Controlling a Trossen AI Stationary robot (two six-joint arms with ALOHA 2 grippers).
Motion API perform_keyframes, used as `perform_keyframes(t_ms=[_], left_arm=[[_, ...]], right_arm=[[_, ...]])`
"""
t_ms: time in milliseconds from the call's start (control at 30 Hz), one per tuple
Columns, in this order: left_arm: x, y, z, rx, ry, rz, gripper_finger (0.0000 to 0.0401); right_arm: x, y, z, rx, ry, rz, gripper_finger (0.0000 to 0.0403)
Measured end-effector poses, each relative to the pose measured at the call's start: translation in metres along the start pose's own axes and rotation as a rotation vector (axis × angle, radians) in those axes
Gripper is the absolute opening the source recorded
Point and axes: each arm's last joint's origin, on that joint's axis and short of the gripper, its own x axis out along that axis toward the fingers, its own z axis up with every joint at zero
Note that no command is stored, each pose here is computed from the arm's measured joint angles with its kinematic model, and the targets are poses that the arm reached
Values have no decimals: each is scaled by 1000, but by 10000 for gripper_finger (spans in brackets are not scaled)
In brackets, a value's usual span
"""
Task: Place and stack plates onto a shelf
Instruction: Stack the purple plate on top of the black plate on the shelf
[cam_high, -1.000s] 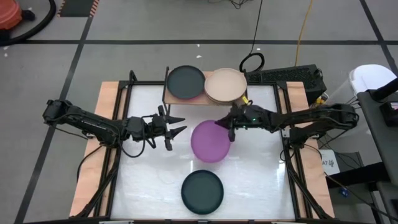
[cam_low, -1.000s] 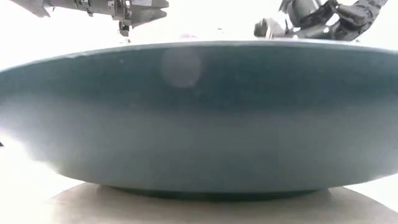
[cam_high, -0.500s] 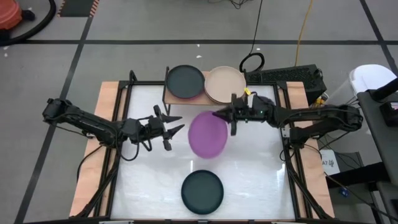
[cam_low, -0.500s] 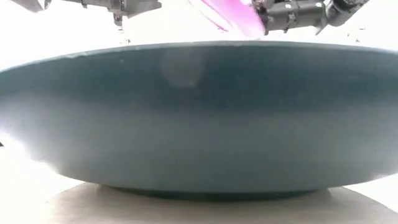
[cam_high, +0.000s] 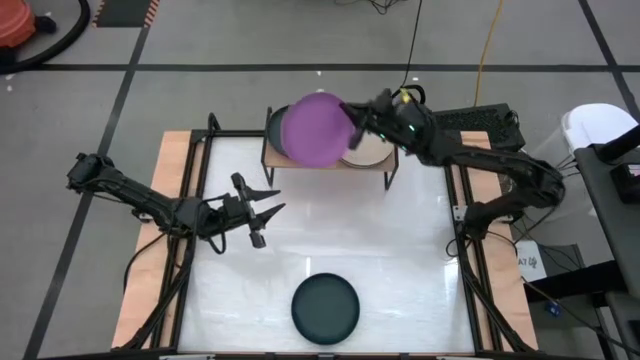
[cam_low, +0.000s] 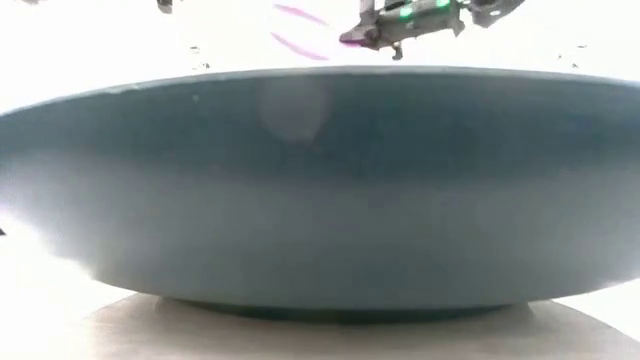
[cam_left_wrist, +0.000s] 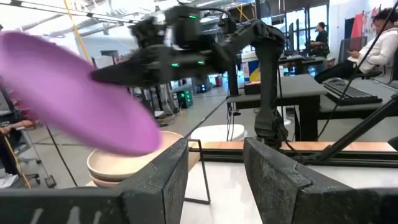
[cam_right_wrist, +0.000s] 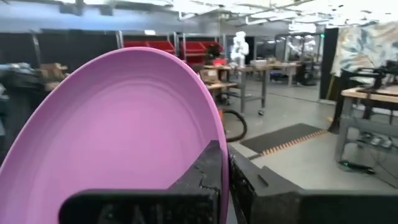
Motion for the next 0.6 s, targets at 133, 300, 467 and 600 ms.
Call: perform_keyframes(t_ms=[133, 300, 467, 600], left_arm=[[0, 0, 0, 3, 1, 1, 161], [0, 0, -1, 8, 6, -2, 161], [0, -1, -2, 16, 14, -4, 161], [0, 0, -2, 19, 19, -3, 161]], right_arm=[[40, -17, -3, -4, 89, 0, 0], [80, -35, -26, 2, 230, -12, 0], [97, -49, -62, 16, 329, -43, 0], [103, -54, -75, 41, 349, -58, 5]])
